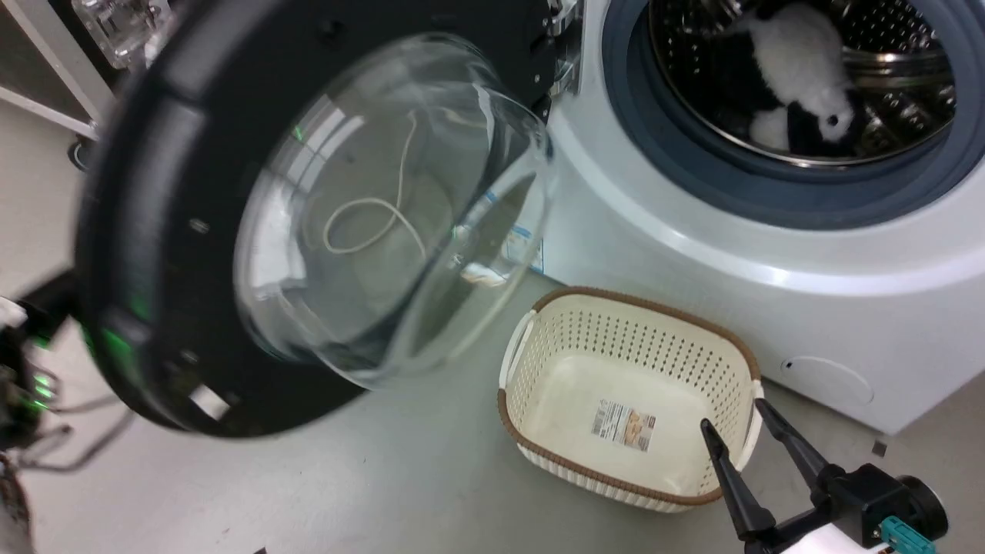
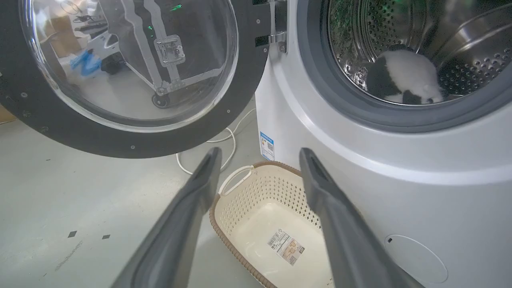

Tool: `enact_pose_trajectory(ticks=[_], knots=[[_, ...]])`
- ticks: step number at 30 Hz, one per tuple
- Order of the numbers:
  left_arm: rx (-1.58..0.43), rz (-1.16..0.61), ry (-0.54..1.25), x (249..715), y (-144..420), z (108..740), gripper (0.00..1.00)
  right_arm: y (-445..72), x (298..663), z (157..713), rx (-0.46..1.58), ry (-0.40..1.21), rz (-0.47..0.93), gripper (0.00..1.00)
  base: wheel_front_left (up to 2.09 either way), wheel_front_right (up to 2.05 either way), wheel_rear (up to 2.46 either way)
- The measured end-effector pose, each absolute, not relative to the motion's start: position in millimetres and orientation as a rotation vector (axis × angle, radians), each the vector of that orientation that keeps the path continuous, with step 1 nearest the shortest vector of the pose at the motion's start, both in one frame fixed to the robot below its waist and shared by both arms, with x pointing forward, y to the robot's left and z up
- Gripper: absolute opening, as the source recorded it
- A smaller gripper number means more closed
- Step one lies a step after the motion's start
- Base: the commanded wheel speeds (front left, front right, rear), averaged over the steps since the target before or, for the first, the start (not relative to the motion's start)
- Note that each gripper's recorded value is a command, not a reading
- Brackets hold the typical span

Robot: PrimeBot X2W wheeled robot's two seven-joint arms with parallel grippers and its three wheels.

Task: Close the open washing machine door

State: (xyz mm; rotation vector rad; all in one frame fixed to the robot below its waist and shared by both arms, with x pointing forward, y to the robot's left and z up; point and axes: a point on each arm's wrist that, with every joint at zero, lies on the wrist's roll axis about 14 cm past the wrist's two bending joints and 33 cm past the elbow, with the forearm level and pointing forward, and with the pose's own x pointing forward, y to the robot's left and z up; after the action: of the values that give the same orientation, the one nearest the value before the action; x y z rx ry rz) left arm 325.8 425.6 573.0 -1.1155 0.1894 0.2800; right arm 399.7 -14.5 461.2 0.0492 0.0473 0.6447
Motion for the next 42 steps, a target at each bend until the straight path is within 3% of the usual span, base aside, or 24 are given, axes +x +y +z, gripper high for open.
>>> enact_pose_trajectory(ticks=[5,11,15,21,31,42], knots=[[-1.175,0.051,0.291,316,366,568,0.0,-19,399,477,0.068,0.01,0.596,1.0,0.0,0.0,0.0],[-1.194,-0.085,0.37,301,314,556,0.0,-37,401,492,0.081,-0.03,0.512,1.0,0.0,0.0,0.0],[-1.224,-0.289,0.513,294,226,539,0.0,-66,402,501,0.091,-0.054,0.407,1.0,0.0,0.0,0.0],[-1.262,-0.432,0.596,295,165,536,0.0,-91,400,499,0.074,-0.053,0.33,1.0,0.0,0.0,0.0],[-1.482,-0.692,0.672,337,46,538,0.0,-171,392,485,0.055,-0.021,0.096,1.0,0.0,0.0,0.0],[-1.627,-0.769,0.679,429,-63,536,0.0,-269,351,474,0.03,0.026,-0.207,1.0,0.0,0.0,0.0]])
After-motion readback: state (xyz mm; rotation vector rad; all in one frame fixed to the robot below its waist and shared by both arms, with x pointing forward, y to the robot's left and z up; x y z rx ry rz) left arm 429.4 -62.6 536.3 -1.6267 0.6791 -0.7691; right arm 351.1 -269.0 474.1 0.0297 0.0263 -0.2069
